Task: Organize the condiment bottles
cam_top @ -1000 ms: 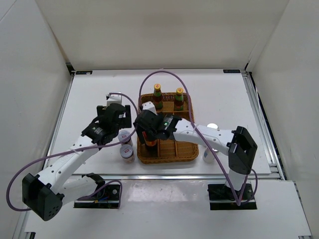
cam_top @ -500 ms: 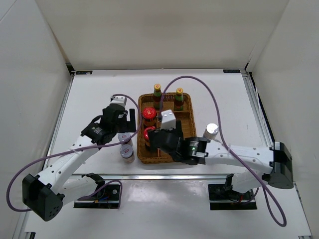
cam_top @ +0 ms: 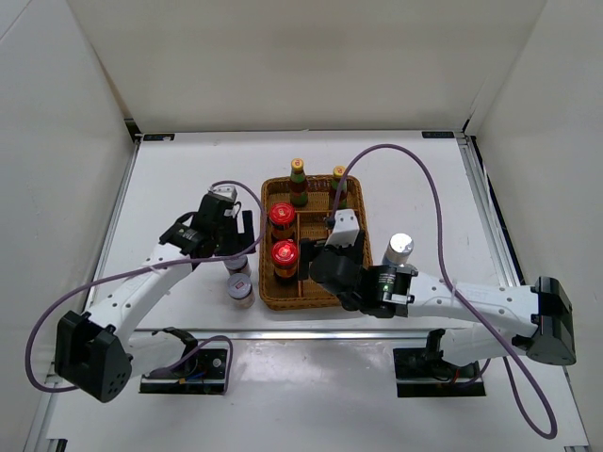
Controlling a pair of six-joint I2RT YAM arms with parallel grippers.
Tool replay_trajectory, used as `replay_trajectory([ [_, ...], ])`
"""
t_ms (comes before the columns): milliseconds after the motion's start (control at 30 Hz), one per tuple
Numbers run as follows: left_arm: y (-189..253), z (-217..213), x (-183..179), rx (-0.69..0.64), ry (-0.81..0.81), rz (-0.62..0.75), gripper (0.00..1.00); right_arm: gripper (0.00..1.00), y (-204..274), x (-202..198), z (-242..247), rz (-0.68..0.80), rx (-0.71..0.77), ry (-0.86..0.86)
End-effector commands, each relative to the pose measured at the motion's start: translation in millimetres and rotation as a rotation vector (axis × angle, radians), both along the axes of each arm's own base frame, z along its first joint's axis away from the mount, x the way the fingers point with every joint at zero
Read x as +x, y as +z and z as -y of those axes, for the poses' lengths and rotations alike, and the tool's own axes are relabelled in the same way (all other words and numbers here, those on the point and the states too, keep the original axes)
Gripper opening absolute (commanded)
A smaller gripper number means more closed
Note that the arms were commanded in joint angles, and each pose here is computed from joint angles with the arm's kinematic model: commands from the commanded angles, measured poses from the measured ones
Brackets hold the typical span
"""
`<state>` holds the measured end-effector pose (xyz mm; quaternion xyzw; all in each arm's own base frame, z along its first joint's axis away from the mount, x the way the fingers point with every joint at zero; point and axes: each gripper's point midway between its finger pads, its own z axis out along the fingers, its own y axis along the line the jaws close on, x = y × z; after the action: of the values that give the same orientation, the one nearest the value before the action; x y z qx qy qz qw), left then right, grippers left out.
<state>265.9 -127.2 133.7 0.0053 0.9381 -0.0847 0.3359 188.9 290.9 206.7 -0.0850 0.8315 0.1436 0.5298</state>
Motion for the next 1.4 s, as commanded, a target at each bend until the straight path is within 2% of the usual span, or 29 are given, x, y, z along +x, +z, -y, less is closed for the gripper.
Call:
replay_trajectory([
  [0, -5, -6, -5, -0.020, 0.045, -0.046, 1.00, 1.00, 16, 6, 5, 0.030, 0.089, -0.074],
  [133, -11, -6, -5, -0.034, 0.044, -0.078, 1.00, 1.00, 15, 5, 11, 0.032, 0.097, -0.085],
  [267, -31, 0, -8, -0.039, 0.026, -0.166, 1.00, 1.00, 19, 4, 14, 0.024, 0.105, -0.093],
  [333, -34, 1, -9, -0.050, 0.024, -0.183, 1.00, 1.00, 22, 2, 23, 0.015, 0.060, -0.093],
  [433, -40, 3, -10, -0.053, 0.027, -0.209, 0.91, 1.00, 53, -2, 33, 0.012, 0.089, -0.102],
  [533, -40, -3, -7, -0.055, 0.048, -0.208, 0.79, 1.00, 85, -7, 58, 0.038, 0.029, -0.072],
  [567, -40, -3, -7, -0.055, 0.049, -0.208, 0.76, 1.00, 88, -11, 77, 0.032, -0.026, -0.067],
  [633, -31, -2, -4, -0.061, 0.038, -0.178, 0.65, 1.00, 111, -16, 104, 0.034, -0.013, -0.080],
  [667, -26, -1, -1, -0.066, 0.037, -0.166, 0.61, 1.00, 106, -21, 126, 0.015, -0.060, -0.100],
  [700, -17, -2, 2, -0.068, 0.041, -0.144, 0.54, 1.00, 107, -23, 136, 0.014, -0.066, -0.100],
  [767, -6, -5, 7, -0.055, 0.047, -0.111, 0.48, 1.00, 116, -29, 162, 0.020, -0.033, -0.101],
  [800, 11, -4, 13, -0.065, 0.051, -0.071, 0.40, 1.00, 114, -32, 175, 0.017, -0.049, -0.101],
  [867, 29, -5, 18, -0.064, 0.052, -0.032, 0.32, 1.00, 117, -38, 196, 0.018, -0.001, -0.093],
  [900, 41, -6, 21, -0.059, 0.053, -0.002, 0.24, 1.00, 113, -40, 202, 0.015, 0.007, -0.097],
  [1000, 86, -9, 35, -0.067, 0.089, 0.087, 0.12, 1.00, 112, -43, 231, 0.042, 0.058, -0.118],
  [1033, 113, -8, 43, -0.085, 0.095, 0.141, 0.11, 1.00, 105, -42, 234, 0.049, 0.041, -0.129],
  [1167, 169, 9, 56, -0.126, 0.087, 0.240, 0.11, 1.00, 91, -39, 255, 0.068, 0.025, -0.198],
  [1367, 231, 82, 64, -0.195, -0.049, 0.344, 0.11, 1.00, 72, -43, 273, 0.037, -0.003, -0.256],
])
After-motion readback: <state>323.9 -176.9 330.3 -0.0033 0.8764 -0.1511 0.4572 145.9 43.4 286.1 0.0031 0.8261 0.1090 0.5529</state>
